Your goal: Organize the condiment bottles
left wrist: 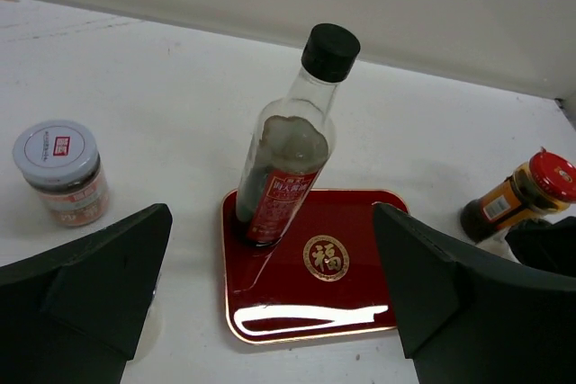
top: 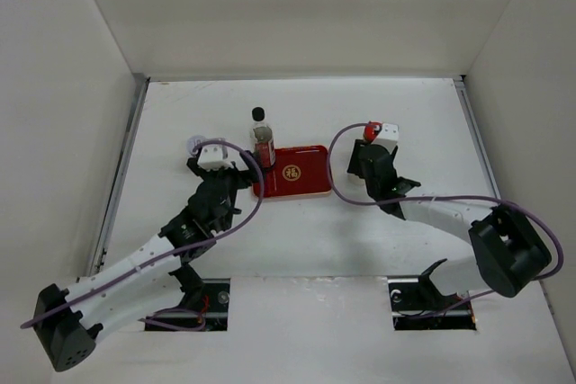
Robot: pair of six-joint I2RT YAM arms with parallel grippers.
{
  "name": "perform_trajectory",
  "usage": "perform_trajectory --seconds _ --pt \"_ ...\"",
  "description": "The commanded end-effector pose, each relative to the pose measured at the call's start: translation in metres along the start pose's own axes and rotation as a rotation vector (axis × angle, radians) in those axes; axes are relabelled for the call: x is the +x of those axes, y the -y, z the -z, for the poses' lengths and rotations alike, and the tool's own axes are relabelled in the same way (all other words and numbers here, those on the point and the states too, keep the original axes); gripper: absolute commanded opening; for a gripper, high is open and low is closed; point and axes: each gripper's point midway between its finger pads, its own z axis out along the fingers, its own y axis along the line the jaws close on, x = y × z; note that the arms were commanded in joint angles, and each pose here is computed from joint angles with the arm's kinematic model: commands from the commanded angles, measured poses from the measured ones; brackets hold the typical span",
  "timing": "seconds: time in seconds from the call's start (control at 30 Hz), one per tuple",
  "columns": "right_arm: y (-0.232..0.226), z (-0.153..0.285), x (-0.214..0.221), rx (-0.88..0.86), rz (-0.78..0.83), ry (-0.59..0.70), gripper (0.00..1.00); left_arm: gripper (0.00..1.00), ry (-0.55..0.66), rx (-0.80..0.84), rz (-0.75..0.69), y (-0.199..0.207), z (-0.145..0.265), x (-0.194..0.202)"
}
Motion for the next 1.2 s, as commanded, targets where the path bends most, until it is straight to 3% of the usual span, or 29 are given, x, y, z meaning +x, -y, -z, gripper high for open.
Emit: perform_trajectory --seconds 0.0,0.07,0.2,0.37,0.7,1.17 --pt "-0.016 -0.003 -0.021 -0.046 -0.06 0.046 0.64 0.97 0.073 -0.042 0.098 -0.015 0.013 -0.012" --pt "-0.014 0.001 -0.03 -0.045 -0.065 0.067 0.58 0.96 0.094 -0.062 0.116 -0.026 0.02 -0.012" --pt "-0.02 0.031 -0.069 -0.054 -0.089 0.176 0.57 0.97 0.116 -0.098 0.128 -0.04 0.028 -0.016" --pt "-0.082 0.054 -0.102 -0.225 -0.076 0.24 0.58 0.97 0.087 -0.158 0.082 -0.047 0.025 -0.013" --pt "-0.2 0.02 -0.094 -0.375 -0.044 0.21 0.58 0.97 0.04 -0.212 0.069 -0.062 0.031 -0.009" --pt "-0.229 -0.017 -0.058 -0.319 -0.019 0.177 0.62 0.97 -0.019 -0.262 0.05 -0.076 0.031 0.006"
